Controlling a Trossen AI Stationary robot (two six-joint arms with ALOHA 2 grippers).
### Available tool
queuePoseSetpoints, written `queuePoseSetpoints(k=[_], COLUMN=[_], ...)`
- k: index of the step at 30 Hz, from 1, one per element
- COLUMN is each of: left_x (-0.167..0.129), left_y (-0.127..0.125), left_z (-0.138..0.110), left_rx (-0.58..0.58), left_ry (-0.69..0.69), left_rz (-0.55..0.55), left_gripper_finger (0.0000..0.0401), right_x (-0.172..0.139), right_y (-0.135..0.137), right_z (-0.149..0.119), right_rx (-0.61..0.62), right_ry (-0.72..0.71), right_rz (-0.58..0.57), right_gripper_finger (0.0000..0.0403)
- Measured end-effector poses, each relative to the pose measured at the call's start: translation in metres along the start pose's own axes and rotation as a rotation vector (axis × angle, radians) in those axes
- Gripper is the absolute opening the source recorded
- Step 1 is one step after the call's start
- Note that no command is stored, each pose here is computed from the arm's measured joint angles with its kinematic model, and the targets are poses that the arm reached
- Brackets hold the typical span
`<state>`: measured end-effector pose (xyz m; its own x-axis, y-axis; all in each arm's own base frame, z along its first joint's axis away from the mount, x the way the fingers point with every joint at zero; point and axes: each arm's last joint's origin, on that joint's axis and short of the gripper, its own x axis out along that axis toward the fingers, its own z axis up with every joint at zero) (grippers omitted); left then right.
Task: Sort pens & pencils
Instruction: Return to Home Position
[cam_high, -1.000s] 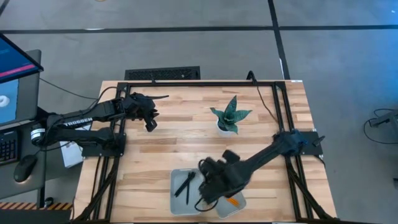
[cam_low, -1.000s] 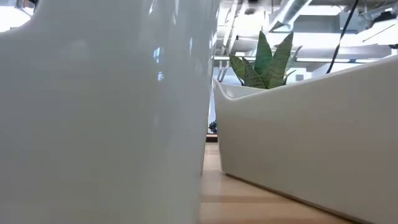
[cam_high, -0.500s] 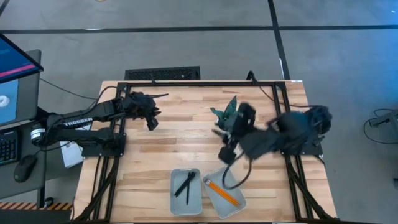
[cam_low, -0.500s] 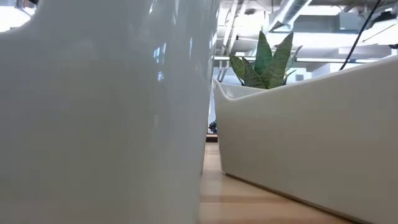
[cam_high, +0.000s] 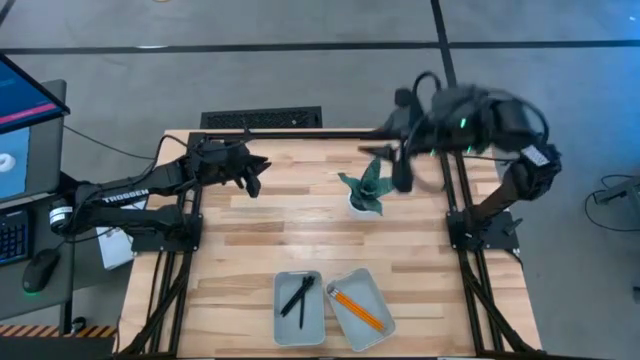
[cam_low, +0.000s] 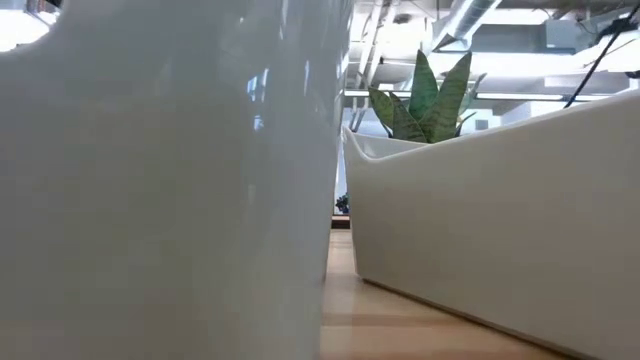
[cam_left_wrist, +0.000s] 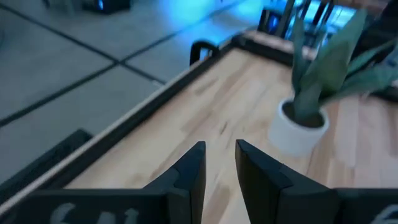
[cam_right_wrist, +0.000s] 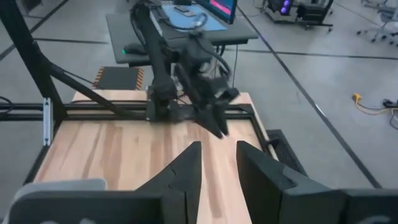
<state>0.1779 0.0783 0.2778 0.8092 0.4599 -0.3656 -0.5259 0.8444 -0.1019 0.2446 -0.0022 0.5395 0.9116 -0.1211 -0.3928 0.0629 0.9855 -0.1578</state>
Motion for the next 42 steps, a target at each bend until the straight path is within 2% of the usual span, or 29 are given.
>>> queuePoseSetpoints(k=[8, 12, 15, 19, 23, 26, 30, 35, 39, 42], left_x=[-0.001, -0.004, -0.011, -0.035, -0.062, -0.074, -0.08, -0.079, -0.079, -0.08], left_y=[-0.001, 0.001, 0.002, 0.004, 0.009, 0.012, 0.014, 0.015, 0.014, 0.014], left_z=[0.012, 0.012, 0.015, 0.018, 0.018, 0.015, 0.005, -0.004, -0.003, -0.002], left_rx=[-0.003, -0.009, -0.015, -0.024, -0.05, -0.06, -0.044, -0.019, -0.015, -0.025], left_ry=[-0.125, -0.136, -0.161, -0.218, -0.275, -0.271, -0.194, -0.105, -0.108, -0.131], left_rz=[0.0, 0.065, 0.082, 0.084, 0.145, 0.152, 0.164, 0.165, 0.159, 0.156], left_gripper_finger=[0.0079, 0.0079, 0.0079, 0.0079, 0.0079, 0.0079, 0.0079, 0.0079, 0.0079, 0.0079], right_x=[-0.024, -0.028, -0.035, -0.052, -0.065, -0.072, -0.078, -0.084, -0.087, -0.079], right_y=[-0.068, -0.089, -0.093, -0.084, -0.068, -0.052, -0.03, -0.006, 0.008, 0.005], right_z=[-0.03, -0.064, -0.094, -0.137, -0.183, -0.215, -0.253, -0.291, -0.313, -0.321], right_rx=[0.018, 0.09, 0.125, 0.162, 0.224, 0.272, 0.318, 0.308, 0.318, 0.365], right_ry=[0.023, 0.051, 0.022, -0.06, -0.151, -0.216, -0.307, -0.48, -0.611, -0.583], right_rz=[0.048, 0.07, 0.066, -0.033, -0.123, -0.164, -0.192, -0.2, -0.223, -0.211], right_gripper_finger=[0.0123, 0.0123, 0.0123, 0.0123, 0.0123, 0.0123, 0.0123, 0.0123, 0.0123, 0.0123])
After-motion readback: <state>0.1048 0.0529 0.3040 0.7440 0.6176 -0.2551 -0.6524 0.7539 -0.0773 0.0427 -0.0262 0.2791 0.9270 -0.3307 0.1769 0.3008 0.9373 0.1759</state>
